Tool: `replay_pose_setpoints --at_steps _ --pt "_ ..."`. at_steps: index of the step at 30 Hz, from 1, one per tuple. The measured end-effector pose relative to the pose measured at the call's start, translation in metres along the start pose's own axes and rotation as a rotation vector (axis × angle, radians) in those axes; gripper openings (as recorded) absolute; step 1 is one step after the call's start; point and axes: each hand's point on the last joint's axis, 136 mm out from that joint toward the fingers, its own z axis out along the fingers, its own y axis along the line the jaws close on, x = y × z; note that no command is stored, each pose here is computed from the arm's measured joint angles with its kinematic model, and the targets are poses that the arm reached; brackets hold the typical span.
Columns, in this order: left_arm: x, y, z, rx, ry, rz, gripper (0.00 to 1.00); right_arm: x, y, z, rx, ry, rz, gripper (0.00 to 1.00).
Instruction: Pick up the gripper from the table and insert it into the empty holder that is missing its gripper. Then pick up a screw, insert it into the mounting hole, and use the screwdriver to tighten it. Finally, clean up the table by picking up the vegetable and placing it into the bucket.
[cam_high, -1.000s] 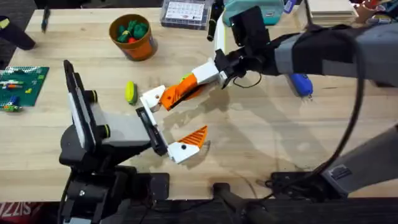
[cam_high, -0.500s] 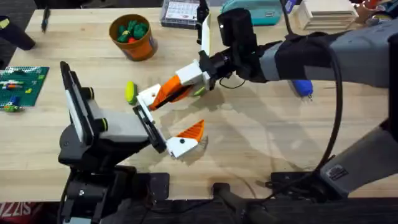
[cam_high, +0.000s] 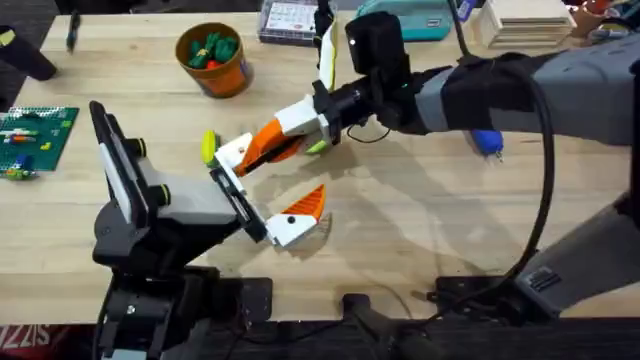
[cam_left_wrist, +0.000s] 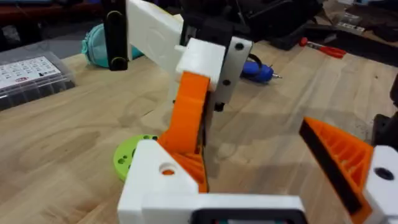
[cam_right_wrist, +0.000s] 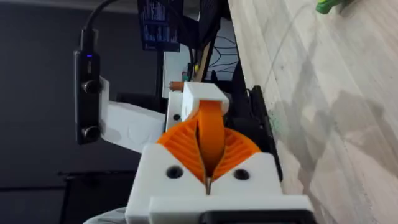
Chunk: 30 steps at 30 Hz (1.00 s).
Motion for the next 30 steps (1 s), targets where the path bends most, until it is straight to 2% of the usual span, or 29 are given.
replay_pose_setpoints --at_steps 24,27,30 --pt "0.0007 0.0001 0.0002 0.001 0.003 -0.018 0.995 -0.0057 -0.0038 -0.0009 0.022 -0.032 0.052 0.006" --pt "0.0006 0.0002 0.0002 0.000 0.003 -0.017 0.995 -0.0056 -0.0039 -0.0009 0.022 -0.032 0.053 0.039" --pt "0.0005 0.0001 0.0002 0.001 0.002 -0.007 0.995 -0.0053 -0.0048 -0.0011 0.024 -0.032 0.061 0.135"
